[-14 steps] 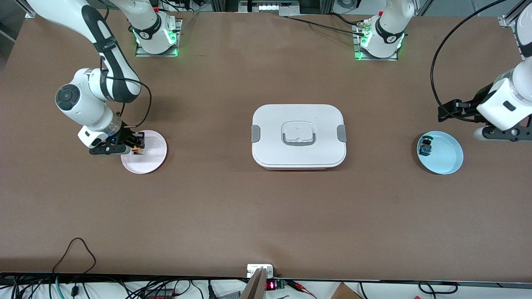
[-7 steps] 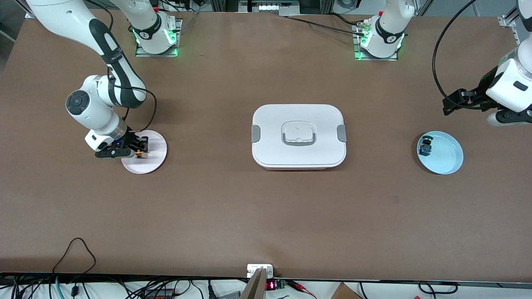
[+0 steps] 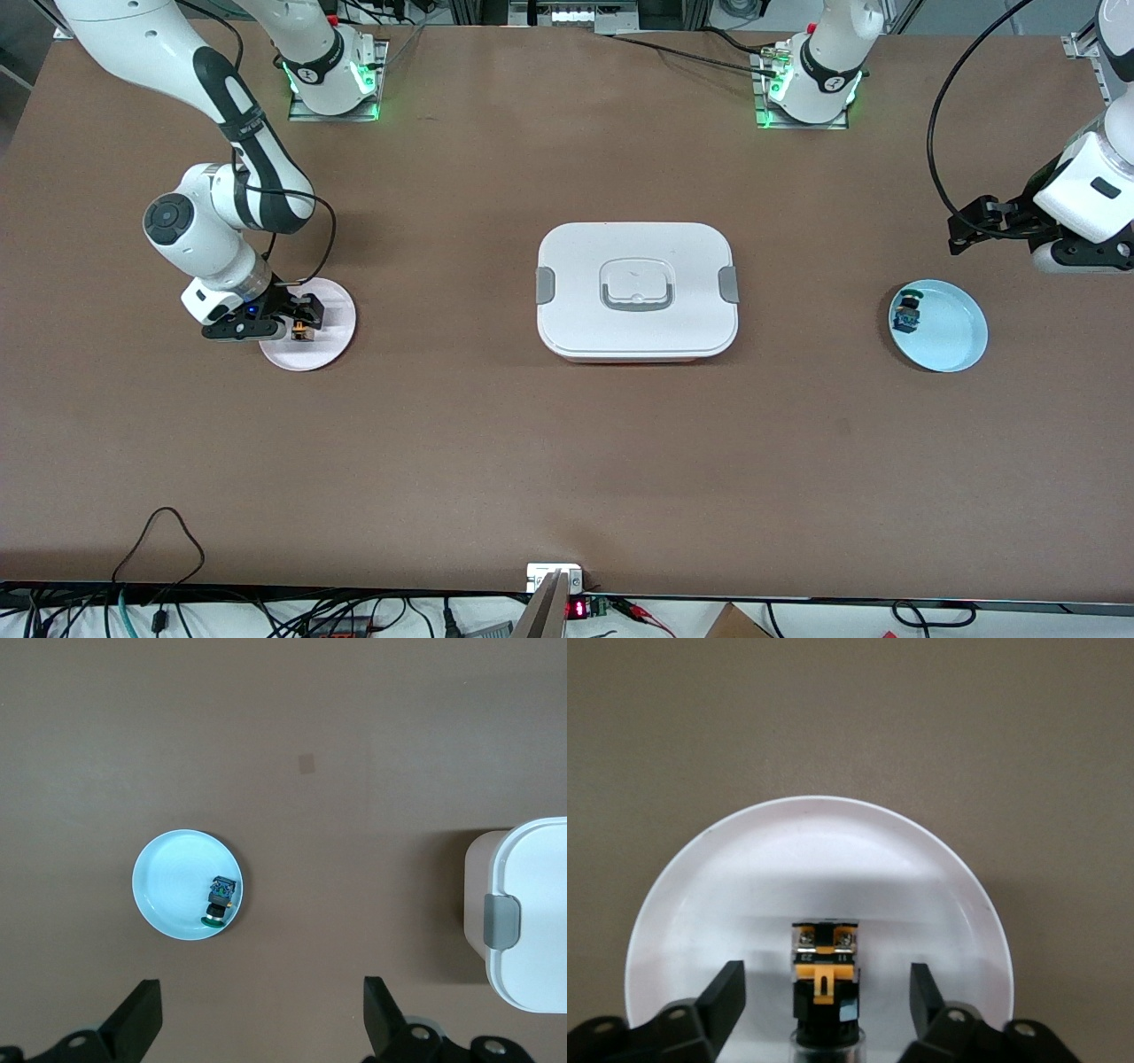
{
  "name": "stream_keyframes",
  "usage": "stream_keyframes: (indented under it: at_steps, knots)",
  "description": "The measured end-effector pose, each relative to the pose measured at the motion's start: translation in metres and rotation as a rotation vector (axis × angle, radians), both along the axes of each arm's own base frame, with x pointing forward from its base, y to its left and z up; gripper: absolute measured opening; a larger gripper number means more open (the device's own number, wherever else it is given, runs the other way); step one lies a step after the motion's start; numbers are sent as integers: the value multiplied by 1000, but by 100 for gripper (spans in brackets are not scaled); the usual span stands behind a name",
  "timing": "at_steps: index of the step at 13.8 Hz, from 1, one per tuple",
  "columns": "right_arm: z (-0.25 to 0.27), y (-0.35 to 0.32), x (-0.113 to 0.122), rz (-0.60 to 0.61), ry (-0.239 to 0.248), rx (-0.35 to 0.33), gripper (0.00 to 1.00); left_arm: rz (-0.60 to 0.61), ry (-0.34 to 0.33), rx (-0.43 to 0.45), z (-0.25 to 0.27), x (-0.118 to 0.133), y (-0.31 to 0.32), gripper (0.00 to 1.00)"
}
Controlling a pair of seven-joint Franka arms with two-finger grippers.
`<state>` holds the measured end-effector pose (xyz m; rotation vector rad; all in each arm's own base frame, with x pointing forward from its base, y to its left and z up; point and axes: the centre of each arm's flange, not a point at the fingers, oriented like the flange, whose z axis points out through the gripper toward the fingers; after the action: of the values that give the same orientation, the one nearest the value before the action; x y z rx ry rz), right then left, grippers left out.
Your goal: Transfer orange switch to right arm and place
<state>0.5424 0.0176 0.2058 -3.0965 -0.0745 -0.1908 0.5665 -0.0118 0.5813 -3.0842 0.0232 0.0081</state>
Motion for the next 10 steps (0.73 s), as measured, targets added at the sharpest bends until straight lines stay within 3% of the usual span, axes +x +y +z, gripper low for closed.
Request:
stream_keyframes:
  at_steps: [1,2,6,10]
  knots:
    - [11,1,2,3,9,3,99,-6,-2,0,1,0,-2,100]
    - [26,4,3,5,22,8,100,-9,-3,0,1,0,-3,100]
    - [111,17,7,16,83,30,100,-12,-8,0,1,0,-4,100]
    - [233,25,7,54,119,36,100,-12,-9,0,2,0,-4,100]
